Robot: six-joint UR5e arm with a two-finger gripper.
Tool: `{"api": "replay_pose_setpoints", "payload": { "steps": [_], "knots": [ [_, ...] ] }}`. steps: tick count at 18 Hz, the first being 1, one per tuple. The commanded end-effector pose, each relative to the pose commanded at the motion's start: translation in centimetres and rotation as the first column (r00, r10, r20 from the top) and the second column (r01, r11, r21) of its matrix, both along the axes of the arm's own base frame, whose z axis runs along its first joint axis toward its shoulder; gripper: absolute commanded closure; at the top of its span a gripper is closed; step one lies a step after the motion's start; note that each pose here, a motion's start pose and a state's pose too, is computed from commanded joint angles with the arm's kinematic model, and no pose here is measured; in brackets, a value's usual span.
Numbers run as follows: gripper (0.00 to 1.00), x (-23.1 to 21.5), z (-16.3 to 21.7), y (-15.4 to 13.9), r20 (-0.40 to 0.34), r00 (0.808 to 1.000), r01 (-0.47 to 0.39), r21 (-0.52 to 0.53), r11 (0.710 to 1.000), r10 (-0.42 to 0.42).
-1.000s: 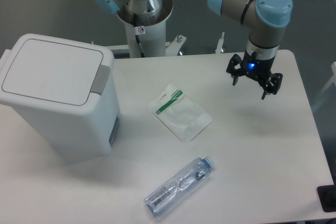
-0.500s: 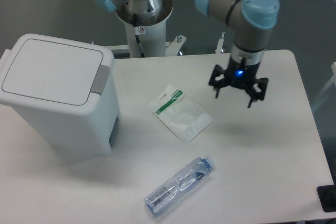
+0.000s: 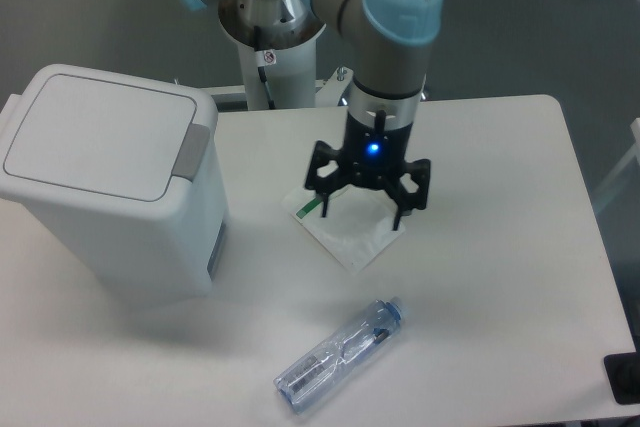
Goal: Open the trash can
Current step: 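Move the open gripper toward the trash can lid's front edge, then push the gripper against the lid edge, flipping the lid up open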
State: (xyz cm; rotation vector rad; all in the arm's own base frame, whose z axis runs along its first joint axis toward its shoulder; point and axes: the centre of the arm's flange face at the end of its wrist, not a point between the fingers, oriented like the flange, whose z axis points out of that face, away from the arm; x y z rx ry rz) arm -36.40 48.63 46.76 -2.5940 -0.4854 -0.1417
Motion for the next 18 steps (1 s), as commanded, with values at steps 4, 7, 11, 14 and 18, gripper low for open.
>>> {"api": "replay_pose_setpoints", "payload": {
  "steps": [4,7,11,14,18],
  "knots": [
    [0.0,1.1,0.8,0.5,0.069,0.997,0.026,0.049,0.998,-0.03],
    [0.0,4.0,1.7,-0.4,0.097,0.994,0.057,0.026,0.998,-0.059],
    [0.0,7.5,3.2,-2.6,0.134,0.989,0.071,0.001,0.997,-0.07],
    [0.0,8.1,3.6,-2.8,0.134,0.988,0.072,0.002,0.997,-0.071],
    [0.0,9.3,3.5,-2.4,0.14,0.987,0.086,-0.001,0.996,-0.085]
  ]
}}
